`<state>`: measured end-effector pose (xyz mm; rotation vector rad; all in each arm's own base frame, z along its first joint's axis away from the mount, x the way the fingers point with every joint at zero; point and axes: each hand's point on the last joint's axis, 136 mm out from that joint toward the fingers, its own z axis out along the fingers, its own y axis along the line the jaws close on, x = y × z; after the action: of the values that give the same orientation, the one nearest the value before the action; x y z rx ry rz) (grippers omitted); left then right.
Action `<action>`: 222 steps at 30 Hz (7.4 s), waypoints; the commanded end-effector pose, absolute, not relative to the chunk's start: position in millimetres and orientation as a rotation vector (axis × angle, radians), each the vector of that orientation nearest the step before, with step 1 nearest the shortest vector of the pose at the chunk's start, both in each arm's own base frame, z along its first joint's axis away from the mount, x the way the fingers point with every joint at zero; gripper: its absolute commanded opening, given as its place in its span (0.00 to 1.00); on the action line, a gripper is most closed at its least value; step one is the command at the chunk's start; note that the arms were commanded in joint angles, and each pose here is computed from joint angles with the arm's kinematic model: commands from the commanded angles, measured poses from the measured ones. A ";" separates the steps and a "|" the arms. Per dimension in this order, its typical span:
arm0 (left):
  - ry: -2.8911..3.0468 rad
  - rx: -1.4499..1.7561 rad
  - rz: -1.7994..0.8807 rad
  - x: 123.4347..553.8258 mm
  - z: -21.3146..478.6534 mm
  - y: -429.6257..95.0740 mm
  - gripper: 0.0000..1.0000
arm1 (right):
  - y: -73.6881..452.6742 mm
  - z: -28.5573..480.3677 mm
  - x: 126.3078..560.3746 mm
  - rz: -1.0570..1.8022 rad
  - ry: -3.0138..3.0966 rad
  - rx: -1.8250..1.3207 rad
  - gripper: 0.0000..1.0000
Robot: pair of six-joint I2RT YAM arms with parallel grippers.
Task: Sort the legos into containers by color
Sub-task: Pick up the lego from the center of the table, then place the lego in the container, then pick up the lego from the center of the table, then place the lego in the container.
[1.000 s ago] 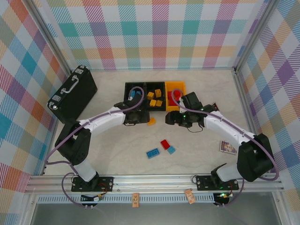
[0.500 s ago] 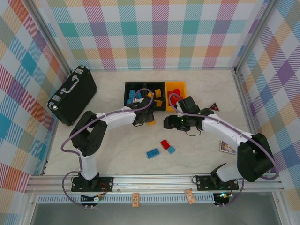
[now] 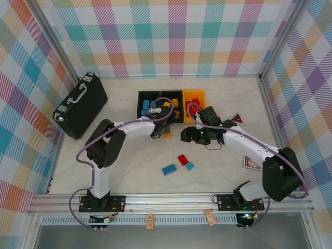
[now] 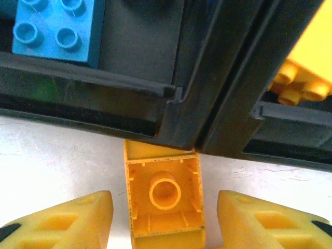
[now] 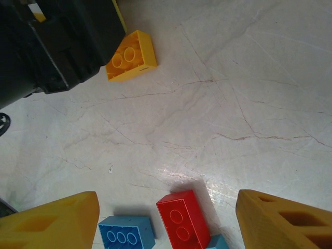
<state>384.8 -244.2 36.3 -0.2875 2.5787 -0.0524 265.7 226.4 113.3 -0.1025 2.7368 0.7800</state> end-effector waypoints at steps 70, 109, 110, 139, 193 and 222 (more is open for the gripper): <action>2.607 -0.129 -0.405 489.0 106.4 -328.3 0.25 | 188.1 143.6 299.5 0.848 2.623 0.131 0.70; 2.571 -0.034 -0.490 405.7 157.5 -299.8 0.55 | 193.4 147.9 289.6 0.907 2.628 0.080 0.71; 2.578 -0.022 -0.488 400.2 155.6 -297.4 0.55 | 193.2 147.9 288.5 0.907 2.631 0.071 0.71; 2.622 0.549 -0.451 364.9 69.9 -303.6 0.70 | 188.2 138.4 250.3 0.949 2.627 -0.080 0.73; 2.695 0.505 -0.185 344.6 73.1 -301.9 0.24 | 190.4 131.5 260.4 0.953 2.624 -0.018 0.73; 2.667 0.019 -0.230 479.0 117.6 -312.0 0.24 | 201.3 158.0 301.9 0.955 2.590 0.083 0.73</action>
<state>474.8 -312.4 112.2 0.0675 2.6633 -0.2330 294.2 203.1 149.1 0.0680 2.6203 0.9571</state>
